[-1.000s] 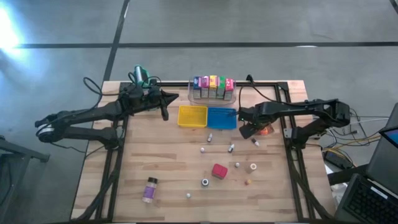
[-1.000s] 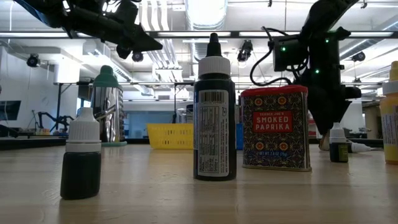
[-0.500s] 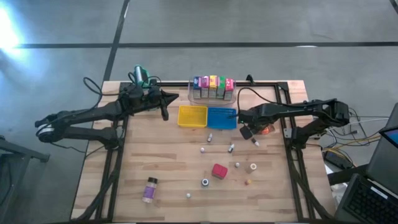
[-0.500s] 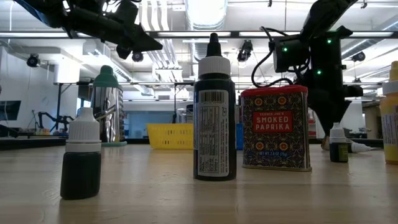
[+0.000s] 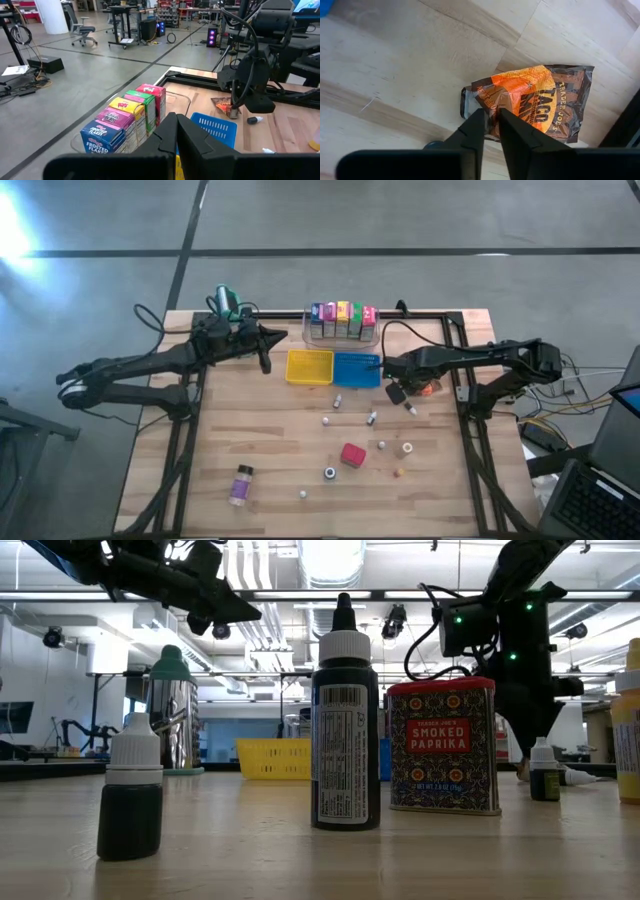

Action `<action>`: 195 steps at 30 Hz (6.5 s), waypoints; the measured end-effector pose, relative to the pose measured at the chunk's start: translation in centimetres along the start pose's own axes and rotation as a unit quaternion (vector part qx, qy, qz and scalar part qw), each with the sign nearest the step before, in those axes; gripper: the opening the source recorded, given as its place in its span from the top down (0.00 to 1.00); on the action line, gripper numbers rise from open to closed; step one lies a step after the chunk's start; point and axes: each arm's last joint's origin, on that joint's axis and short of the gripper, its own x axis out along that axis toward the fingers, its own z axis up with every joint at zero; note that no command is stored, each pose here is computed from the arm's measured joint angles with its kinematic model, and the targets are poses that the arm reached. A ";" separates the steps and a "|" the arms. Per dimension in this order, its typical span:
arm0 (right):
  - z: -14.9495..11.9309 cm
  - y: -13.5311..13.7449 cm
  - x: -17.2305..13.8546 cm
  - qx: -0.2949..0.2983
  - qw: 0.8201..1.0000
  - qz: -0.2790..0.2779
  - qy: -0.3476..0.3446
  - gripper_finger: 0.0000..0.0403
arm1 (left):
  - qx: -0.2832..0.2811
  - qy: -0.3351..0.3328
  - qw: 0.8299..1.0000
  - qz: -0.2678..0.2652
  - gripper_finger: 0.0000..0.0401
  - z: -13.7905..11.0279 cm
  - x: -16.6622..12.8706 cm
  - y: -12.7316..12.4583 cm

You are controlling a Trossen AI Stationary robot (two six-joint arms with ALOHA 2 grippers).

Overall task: Pick & Place Kitchen Items
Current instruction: Put the orange seasoning pack into the yellow bin

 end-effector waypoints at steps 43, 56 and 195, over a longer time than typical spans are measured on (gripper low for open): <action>-2.9 1.2 -7.1 -0.159 0.979 -0.055 -0.116 0.98 | -0.049 0.003 0.999 0.000 0.98 -0.1 0.0 0.0; -9.1 4.4 -16.9 -0.338 0.872 0.007 -0.353 0.98 | -0.139 0.002 0.990 -0.013 0.98 0.3 0.0 -0.1; -13.8 18.3 -18.5 -0.534 0.731 -0.145 -0.399 0.57 | -0.224 0.288 0.862 -0.352 0.99 10.1 7.8 -3.7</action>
